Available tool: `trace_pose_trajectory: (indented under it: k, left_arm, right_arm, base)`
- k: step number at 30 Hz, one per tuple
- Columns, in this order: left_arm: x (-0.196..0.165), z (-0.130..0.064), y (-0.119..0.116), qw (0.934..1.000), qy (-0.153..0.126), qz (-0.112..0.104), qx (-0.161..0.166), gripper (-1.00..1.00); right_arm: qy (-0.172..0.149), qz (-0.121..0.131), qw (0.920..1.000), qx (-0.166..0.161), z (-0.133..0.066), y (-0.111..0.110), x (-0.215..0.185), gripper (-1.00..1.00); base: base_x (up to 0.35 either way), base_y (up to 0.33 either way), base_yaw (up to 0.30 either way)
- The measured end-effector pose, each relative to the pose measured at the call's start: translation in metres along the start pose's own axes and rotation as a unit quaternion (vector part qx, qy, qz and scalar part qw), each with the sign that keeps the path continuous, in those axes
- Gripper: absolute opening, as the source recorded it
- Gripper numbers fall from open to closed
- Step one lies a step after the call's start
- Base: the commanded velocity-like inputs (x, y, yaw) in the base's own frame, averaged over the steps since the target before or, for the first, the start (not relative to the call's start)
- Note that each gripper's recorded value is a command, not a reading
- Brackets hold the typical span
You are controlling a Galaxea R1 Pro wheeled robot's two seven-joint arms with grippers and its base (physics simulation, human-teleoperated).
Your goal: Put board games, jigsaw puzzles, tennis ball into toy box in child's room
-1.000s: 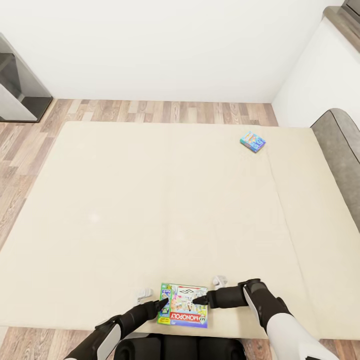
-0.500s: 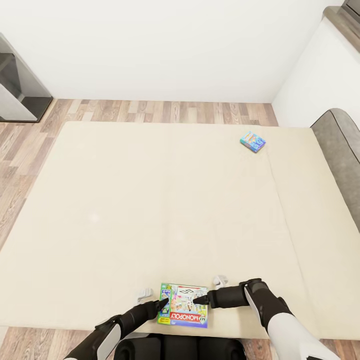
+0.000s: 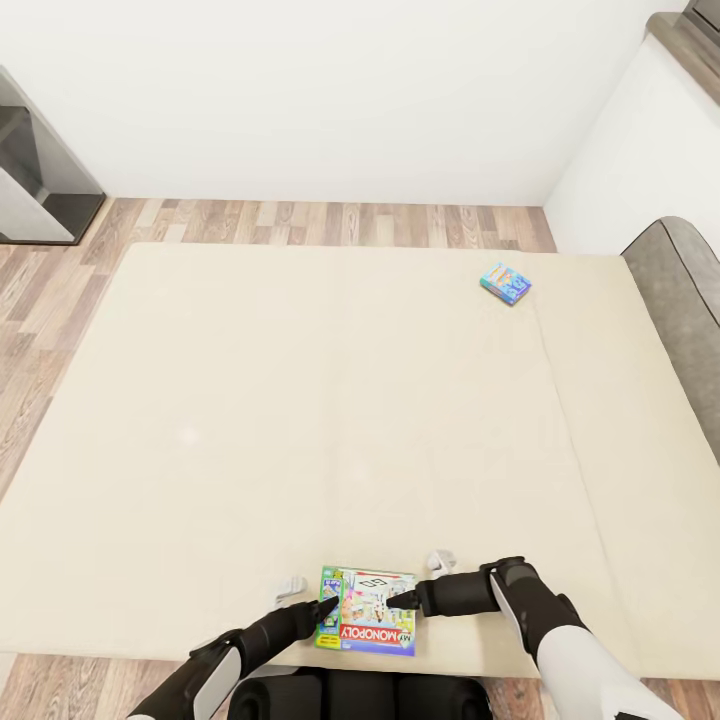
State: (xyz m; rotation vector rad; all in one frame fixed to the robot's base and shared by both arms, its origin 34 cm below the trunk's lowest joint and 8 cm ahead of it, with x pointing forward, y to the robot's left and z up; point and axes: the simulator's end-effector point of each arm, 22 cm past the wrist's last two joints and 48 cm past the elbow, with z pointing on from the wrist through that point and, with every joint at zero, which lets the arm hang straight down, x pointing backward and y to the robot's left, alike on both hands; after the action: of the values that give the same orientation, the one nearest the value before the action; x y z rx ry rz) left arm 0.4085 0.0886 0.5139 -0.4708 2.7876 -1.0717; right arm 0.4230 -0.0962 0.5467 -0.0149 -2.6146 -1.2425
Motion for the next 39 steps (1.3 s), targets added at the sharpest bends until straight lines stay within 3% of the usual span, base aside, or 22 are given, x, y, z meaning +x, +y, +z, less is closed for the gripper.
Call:
trace_pose_trajectory:
  k: [19,39]
  left_arm:
    - [0.000,-0.001,-0.005,0.9999,0.002,0.006,0.012,1.00]
    - [0.013,-0.001,-0.007,0.9989,0.027,0.034,0.018,1.00]
  right_arm:
    - [0.000,-0.001,1.0000,-0.004,-0.001,0.001,0.000,1.00]
    - [-0.002,0.000,1.0000,-0.003,-0.003,0.000,-0.001,1.00]
  base:
    - [0.000,0.000,0.000]
    - [0.000,0.000,0.000]
